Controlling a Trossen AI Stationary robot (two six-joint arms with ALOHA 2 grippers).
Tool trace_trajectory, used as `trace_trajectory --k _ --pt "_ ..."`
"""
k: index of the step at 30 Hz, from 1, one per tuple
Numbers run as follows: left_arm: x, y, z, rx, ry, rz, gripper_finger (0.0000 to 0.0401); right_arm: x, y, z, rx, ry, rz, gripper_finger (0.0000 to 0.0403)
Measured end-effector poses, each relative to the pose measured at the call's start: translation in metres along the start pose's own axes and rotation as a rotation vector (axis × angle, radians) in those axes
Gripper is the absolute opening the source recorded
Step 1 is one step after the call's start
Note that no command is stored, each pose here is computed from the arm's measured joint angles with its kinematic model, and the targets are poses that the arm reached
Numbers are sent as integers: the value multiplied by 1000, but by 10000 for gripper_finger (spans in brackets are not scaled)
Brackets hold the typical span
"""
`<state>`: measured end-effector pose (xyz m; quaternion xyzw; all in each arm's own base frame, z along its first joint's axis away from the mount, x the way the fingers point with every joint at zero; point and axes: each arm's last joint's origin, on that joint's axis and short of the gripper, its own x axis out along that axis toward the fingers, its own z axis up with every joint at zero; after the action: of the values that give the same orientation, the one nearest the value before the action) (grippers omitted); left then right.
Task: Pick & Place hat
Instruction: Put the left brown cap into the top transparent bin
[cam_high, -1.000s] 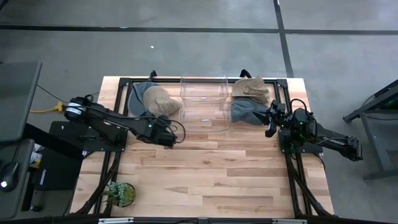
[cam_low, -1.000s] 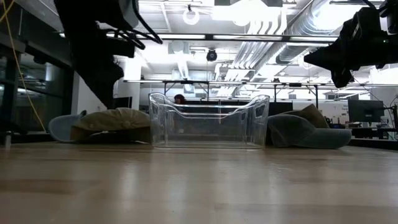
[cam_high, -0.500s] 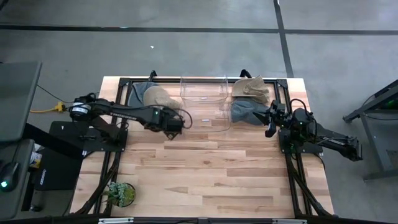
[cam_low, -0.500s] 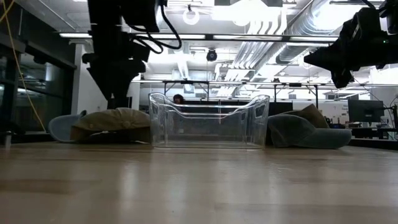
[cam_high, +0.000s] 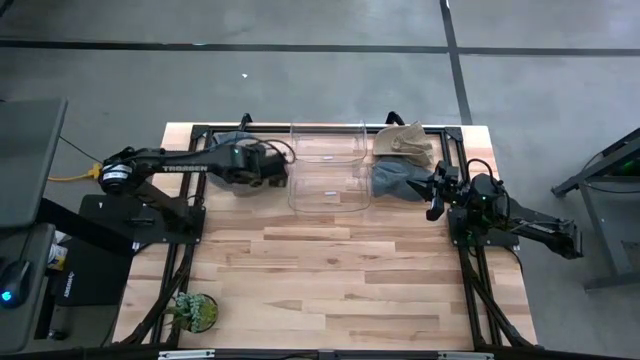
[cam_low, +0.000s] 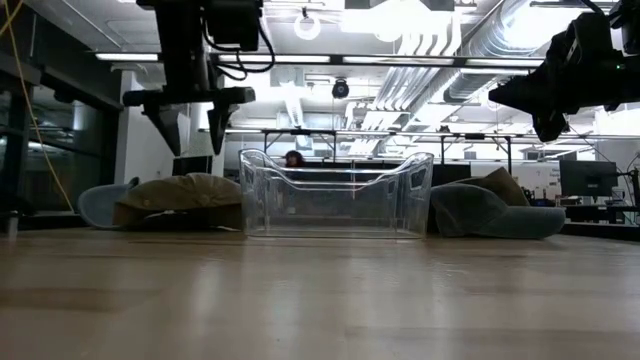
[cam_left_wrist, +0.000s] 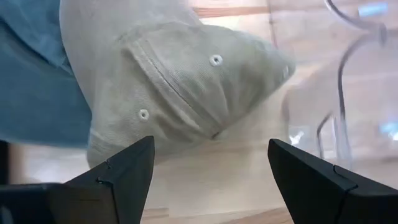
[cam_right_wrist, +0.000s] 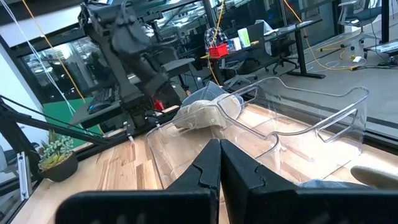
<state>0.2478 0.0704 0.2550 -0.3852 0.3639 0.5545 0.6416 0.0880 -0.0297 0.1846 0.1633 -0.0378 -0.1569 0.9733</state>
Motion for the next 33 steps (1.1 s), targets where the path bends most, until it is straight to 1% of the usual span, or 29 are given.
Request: trace_trajectory --k 5,10,12,15,17,20,25,29,33 --pt "2 6 18 -216 10 -38 291 0 0 0 -1 0 0 1" --pt "8 6 32 -438 54 -91 291 0 0 0 -2 0 0 1" --pt "14 5 35 -515 54 -80 291 0 0 0 -1 0 0 1" --pt "22 8 40 -625 55 -32 291 0 0 0 -2 0 0 1" --pt "25 10 41 -681 58 -10 291 0 0 0 0 0 0 1" --pt "26 11 43 -736 59 -6 292 0 0 0 -2 0 0 1" --pt "27 14 44 -770 55 17 292 0 0 0 0 0 0 1" --pt "29 14 42 -759 62 49 297 0 0 0 -1 0 0 1" --pt "37 12 38 -724 115 90 327 0 0 0 -1 0 0 1"
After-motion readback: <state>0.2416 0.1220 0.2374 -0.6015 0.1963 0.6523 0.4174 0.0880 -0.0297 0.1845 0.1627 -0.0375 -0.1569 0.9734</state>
